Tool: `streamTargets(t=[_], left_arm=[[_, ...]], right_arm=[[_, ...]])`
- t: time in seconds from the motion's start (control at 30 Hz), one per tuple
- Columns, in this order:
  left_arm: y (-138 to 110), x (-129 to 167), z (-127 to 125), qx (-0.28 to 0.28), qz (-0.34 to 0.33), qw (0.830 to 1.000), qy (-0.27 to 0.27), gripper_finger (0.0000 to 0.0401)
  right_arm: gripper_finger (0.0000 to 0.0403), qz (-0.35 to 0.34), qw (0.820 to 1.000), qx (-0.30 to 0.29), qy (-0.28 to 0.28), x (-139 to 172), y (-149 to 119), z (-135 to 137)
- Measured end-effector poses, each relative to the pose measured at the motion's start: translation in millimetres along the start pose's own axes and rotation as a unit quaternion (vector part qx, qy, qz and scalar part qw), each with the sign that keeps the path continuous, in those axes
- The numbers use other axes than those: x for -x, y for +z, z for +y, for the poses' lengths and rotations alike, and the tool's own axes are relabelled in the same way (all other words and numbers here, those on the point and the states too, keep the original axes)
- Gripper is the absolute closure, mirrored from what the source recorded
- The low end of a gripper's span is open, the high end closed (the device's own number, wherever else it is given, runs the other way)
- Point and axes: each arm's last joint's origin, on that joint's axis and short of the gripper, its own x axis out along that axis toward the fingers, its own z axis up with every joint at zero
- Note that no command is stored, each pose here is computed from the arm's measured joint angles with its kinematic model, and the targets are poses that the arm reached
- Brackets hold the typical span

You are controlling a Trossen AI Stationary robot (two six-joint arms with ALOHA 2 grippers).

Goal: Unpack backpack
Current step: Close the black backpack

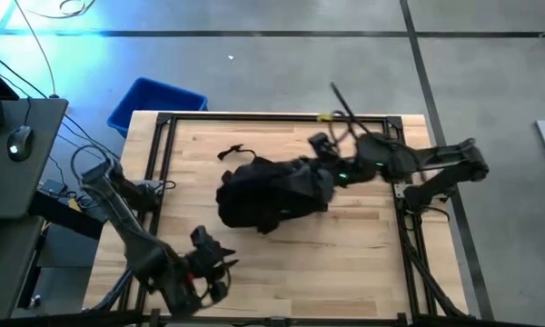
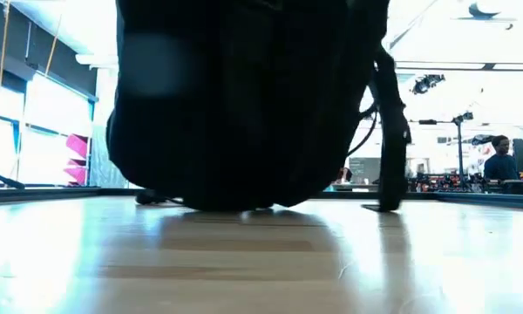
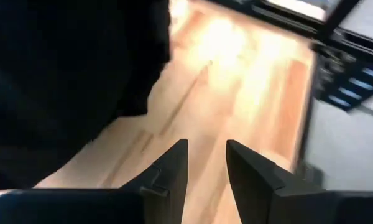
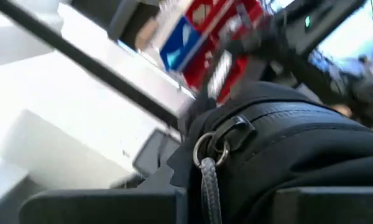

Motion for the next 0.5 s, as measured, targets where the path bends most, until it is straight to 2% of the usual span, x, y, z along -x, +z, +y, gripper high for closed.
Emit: streamTargets(t=[0.17, 0.27, 0.37, 0.5], left_arm=[[-11.2, -27.9, -7.9, 0.032, -0.086, 0.993, 0.068, 0.0325], [-12.1, -41.0, -5.4, 0.026, -0.130, 0.986, 0.106, 0.0331], [-5.0, -42.0, 3.8, 0.010, -0.172, 0.975, 0.137, 0.0343], [12.7, -27.2, 24.7, -0.011, -0.195, 0.967, 0.163, 0.0365]], right_arm=[[0.0375, -0.014, 0.999, -0.002, 0.029, -48.0, 18.1, -10.8], [0.0375, -0.039, 0.998, 0.007, 0.047, -65.4, 41.2, -9.7], [0.0375, -0.070, 0.994, 0.026, 0.077, -67.1, 63.3, 5.0], [0.0375, -0.078, 0.992, 0.054, 0.078, -46.5, 85.3, 29.5]])
